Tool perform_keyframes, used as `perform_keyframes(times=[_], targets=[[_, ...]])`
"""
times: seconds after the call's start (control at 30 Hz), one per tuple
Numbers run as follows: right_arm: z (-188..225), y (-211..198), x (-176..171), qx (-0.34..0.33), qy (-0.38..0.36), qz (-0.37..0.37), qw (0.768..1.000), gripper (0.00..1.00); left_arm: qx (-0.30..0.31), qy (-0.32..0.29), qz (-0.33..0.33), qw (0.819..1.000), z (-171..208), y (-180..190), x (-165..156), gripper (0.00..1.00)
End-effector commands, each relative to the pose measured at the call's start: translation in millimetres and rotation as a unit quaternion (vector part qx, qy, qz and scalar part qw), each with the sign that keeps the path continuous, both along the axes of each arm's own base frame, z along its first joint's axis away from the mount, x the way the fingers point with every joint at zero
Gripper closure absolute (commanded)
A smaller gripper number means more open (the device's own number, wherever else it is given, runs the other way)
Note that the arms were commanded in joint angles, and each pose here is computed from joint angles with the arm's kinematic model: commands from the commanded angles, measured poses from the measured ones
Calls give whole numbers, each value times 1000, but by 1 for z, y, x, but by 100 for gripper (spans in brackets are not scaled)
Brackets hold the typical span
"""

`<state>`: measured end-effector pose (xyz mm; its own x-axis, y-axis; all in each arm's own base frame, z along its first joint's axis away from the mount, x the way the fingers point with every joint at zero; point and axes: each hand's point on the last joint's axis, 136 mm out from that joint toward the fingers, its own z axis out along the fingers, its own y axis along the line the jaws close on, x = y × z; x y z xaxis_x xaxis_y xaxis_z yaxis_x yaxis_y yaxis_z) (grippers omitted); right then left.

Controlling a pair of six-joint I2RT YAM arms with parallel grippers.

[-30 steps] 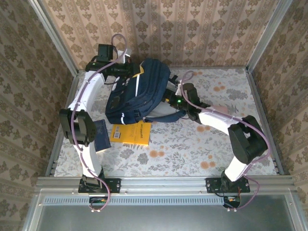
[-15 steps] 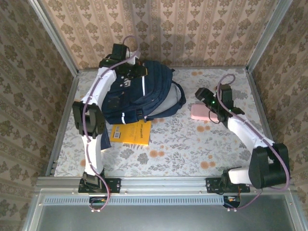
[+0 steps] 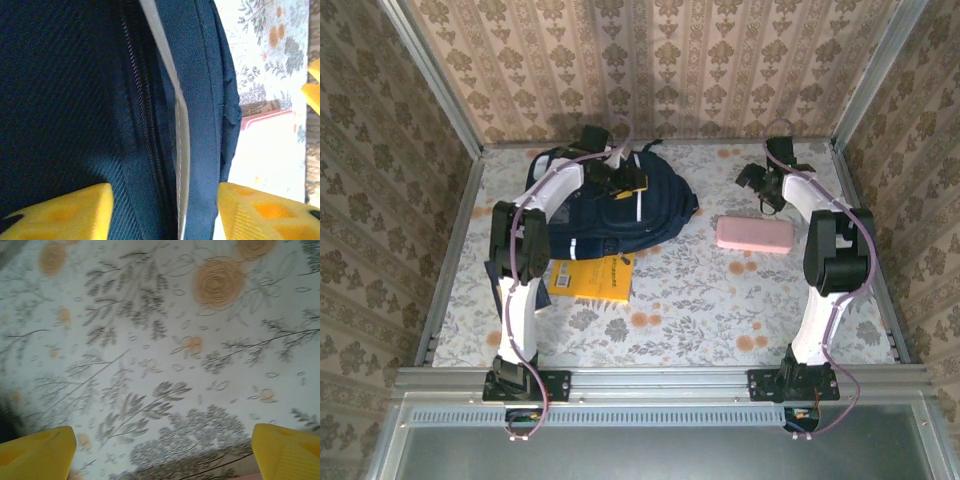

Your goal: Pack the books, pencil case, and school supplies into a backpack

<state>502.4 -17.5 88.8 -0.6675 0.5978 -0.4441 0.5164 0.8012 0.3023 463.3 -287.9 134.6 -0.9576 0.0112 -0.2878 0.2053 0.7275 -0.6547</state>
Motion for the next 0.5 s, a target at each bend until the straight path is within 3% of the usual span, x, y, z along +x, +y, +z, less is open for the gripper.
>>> perform_keyframes(times=[0.0, 0.17, 0.47], targets=[[-24, -23, -31, -32, 98, -14, 995, 6, -46, -72, 19, 996, 80, 11, -4, 37], [-44, -22, -46, 11, 114, -29, 993, 4, -66, -91, 13, 994, 102, 8, -33, 30], [-50, 9, -81, 122, 85, -46, 988, 4, -76, -107, -33, 991, 118, -12, -76, 30]])
